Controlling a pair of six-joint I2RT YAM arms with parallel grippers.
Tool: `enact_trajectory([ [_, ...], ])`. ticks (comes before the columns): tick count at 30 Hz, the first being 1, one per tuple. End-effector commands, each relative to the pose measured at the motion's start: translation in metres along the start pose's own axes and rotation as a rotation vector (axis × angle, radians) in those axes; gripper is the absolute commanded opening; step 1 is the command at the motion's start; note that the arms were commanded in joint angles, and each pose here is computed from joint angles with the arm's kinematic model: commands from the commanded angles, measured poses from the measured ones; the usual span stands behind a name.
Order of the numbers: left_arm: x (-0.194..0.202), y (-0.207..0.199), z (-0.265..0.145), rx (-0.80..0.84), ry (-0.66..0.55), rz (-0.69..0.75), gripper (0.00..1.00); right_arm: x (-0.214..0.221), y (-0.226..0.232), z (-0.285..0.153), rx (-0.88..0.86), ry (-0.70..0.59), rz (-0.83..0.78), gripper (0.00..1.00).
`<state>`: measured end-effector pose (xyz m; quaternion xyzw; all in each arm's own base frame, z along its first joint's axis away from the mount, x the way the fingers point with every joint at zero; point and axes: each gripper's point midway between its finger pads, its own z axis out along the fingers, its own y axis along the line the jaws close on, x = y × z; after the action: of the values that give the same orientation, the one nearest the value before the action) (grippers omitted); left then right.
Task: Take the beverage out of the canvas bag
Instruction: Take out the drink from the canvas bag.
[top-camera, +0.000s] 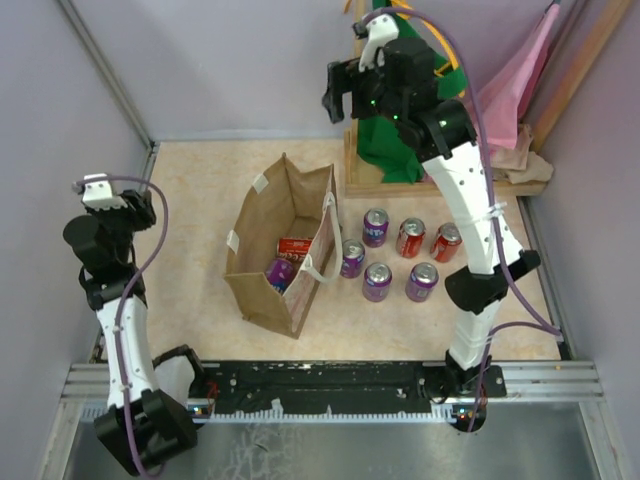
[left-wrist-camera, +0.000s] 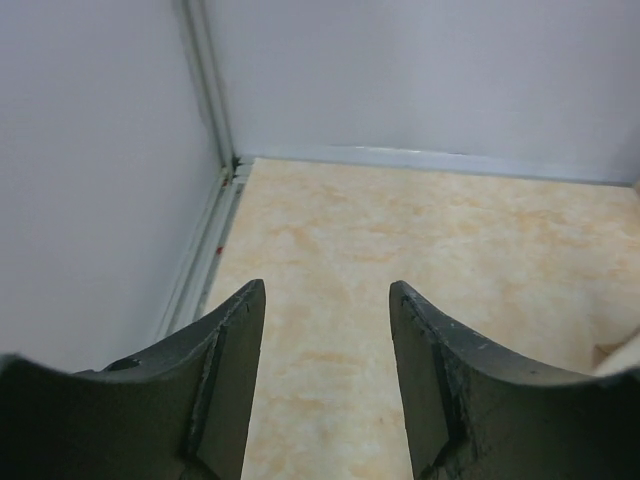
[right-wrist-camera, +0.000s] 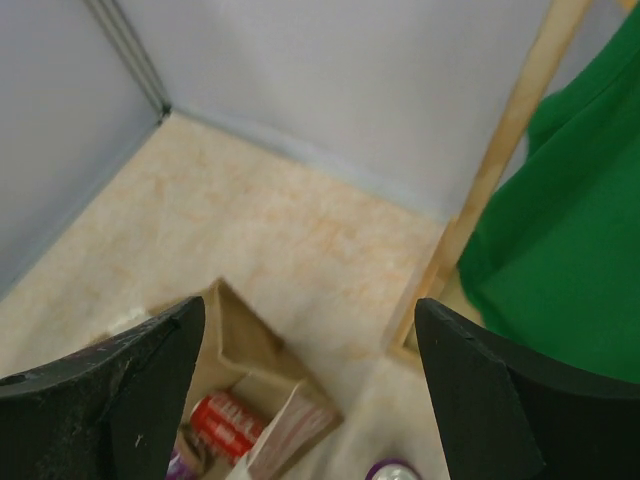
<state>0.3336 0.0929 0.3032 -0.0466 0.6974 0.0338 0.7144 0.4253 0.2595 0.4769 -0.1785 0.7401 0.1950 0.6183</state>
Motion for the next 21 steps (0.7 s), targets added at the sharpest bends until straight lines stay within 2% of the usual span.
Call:
enact_trajectory([
  [1, -0.013, -0.043, -0.019, 0.165, -0.052, 0.028, 0.59, 0.047, 0.068, -0.022, -0.130, 0.195, -0.036, 0.88],
  [4, -0.012, -0.061, -0.031, 0.214, -0.039, 0.086, 0.60, 0.072, 0.117, -0.029, -0.179, 0.248, -0.184, 0.92],
  [9, -0.014, -0.084, -0.040, 0.291, -0.047, 0.074, 0.60, 0.115, 0.160, -0.031, -0.335, 0.359, -0.217, 0.94],
  [15, -0.017, -0.092, -0.036, 0.313, -0.071, -0.026, 0.59, 0.178, 0.166, -0.033, -0.377, 0.556, -0.243, 0.96],
  [21, -0.015, -0.090, -0.033, 0.301, -0.042, -0.040, 0.60, 0.246, 0.162, -0.020, -0.382, 0.726, -0.303, 0.99],
])
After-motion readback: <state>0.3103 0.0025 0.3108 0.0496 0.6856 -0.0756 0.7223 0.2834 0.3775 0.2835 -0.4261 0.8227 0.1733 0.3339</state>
